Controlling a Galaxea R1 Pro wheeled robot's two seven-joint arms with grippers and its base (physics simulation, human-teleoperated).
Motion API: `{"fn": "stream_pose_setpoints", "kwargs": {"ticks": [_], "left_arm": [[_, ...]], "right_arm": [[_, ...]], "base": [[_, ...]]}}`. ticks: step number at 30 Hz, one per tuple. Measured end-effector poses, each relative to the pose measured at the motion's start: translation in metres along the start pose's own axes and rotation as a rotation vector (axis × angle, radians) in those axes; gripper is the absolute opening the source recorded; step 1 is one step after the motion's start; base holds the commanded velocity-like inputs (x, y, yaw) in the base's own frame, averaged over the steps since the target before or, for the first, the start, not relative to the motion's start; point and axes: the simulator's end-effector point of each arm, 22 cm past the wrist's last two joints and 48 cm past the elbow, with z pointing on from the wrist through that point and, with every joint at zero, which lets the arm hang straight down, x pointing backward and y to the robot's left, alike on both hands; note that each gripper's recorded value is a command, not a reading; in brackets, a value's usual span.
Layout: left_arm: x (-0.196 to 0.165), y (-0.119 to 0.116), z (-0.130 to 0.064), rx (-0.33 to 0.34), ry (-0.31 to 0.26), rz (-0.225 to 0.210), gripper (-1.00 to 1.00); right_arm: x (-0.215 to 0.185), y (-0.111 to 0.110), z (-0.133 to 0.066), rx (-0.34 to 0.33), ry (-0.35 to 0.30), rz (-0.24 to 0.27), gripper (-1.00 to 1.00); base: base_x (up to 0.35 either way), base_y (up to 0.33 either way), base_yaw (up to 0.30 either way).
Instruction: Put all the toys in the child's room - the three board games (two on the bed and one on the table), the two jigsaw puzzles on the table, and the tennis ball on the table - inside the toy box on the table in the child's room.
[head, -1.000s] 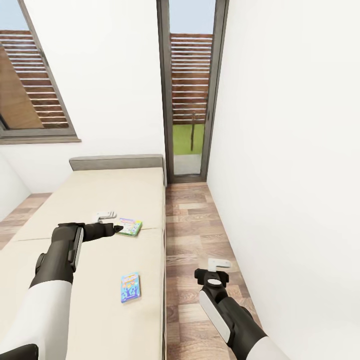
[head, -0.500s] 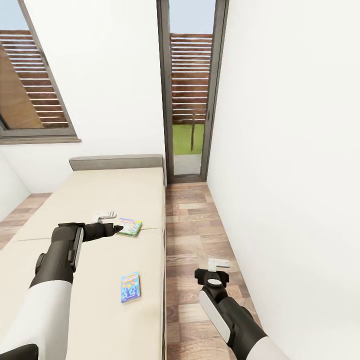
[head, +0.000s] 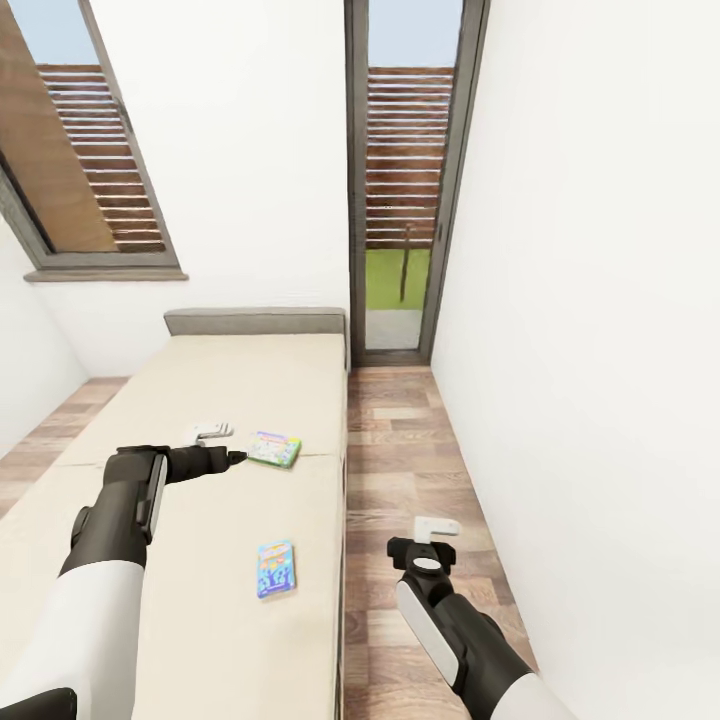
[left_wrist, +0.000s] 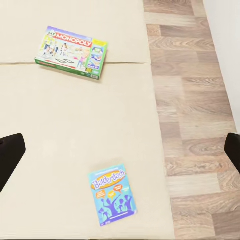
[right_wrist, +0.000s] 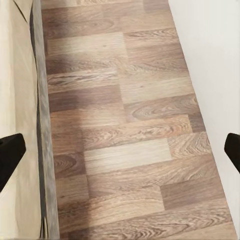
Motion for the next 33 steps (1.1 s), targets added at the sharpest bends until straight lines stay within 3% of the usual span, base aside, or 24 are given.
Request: {"fn": "stream_pose_setpoints", "kwargs": {"ticks": [9, 14, 24, 33], "left_arm": [[0.004, 0.009, 0.002, -0.047, 0.009, -0.002, 1.00], [0.022, 0.012, 0.015, -0.105, 0.046, -0.008, 1.00], [0.045, 0.014, 0.042, -0.226, 0.040, 0.029, 1.00], [0.050, 0.014, 0.050, -0.250, 0.032, 0.037, 1.00]], "right_arm": [[0.000, -0.001, 0.000, 0.002, 0.000, -0.001, 1.00], [0.000, -0.001, 0.000, 0.001, 0.001, -0.001, 1.00], [0.002, -0.003, 0.002, 0.004, 0.005, -0.001, 1.00], [0.009, -0.002, 0.005, 0.005, 0.021, -0.004, 1.00]], "base": [[0.000, 0.000, 0.065], [0.000, 0.000, 0.008], [0.000, 0.000, 0.001], [0.000, 0.000, 0.000]]}}
